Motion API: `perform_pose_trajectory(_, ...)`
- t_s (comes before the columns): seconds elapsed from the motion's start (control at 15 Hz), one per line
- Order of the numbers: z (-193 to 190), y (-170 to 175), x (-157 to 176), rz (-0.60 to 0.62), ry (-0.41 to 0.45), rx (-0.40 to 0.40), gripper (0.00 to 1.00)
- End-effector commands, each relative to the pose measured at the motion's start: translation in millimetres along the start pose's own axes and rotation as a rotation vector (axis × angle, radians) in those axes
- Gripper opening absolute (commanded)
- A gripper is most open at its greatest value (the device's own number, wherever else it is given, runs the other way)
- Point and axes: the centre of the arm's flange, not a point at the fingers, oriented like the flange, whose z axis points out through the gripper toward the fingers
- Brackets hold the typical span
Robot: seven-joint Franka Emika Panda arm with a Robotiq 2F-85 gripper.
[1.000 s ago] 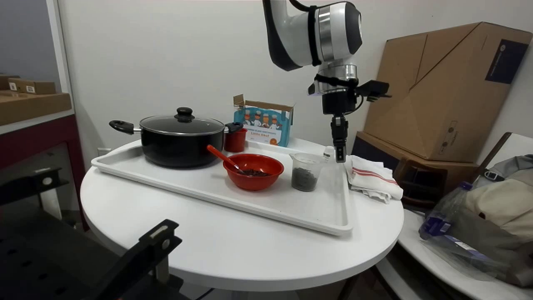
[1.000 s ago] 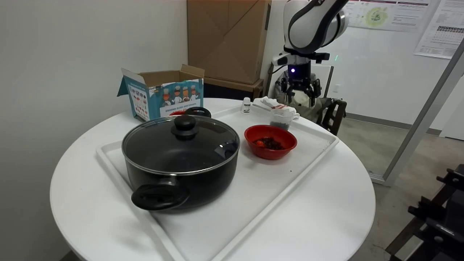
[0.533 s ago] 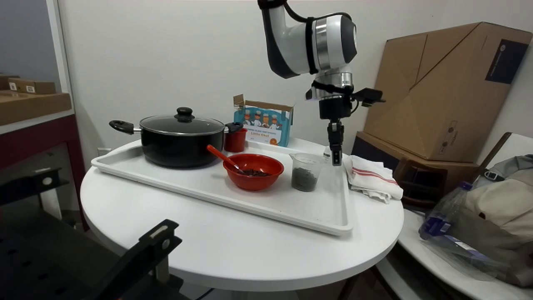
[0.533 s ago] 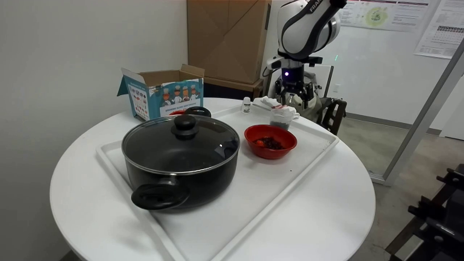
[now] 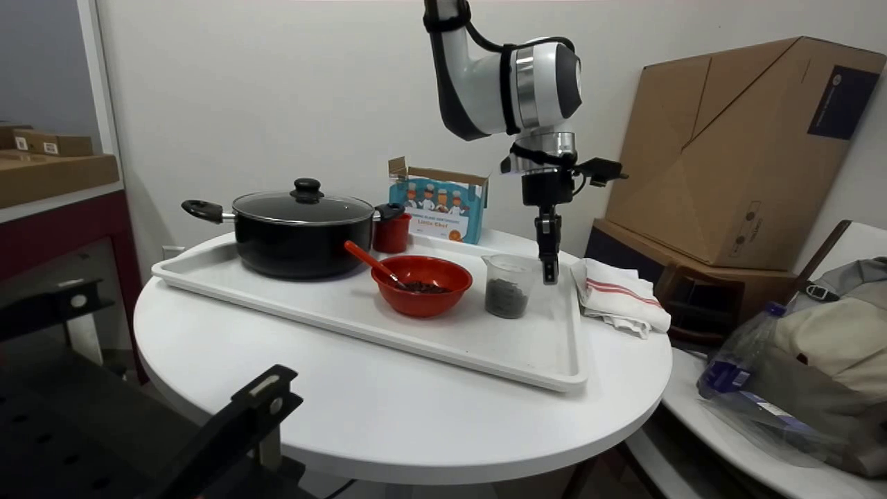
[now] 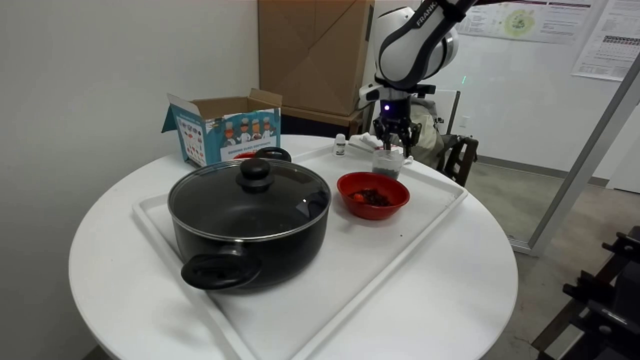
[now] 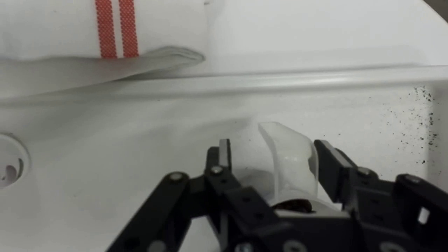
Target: Pour some of the contents of the clear jar into the red bowl
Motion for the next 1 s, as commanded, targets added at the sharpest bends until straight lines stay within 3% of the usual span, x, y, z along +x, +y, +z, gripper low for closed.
perform_pose_trajectory(0.0, -9, 9, 1, -0.002, -0.001, 0.001, 0.31)
perform_pose_trajectory(0.2, -20, 7, 8, -0.020, -0.009, -0.004, 0.09)
perform_pose_trajectory(0.47, -36, 2, 20, -0.027, 0.011, 0.032, 0.12)
perform_pose_trajectory(0.67, -54, -5, 28, -0.041, -0.030, 0.075, 0.12)
perform_pose_trajectory(0.93, -113, -9, 19, 0.004, -0.246, 0.036, 0.12)
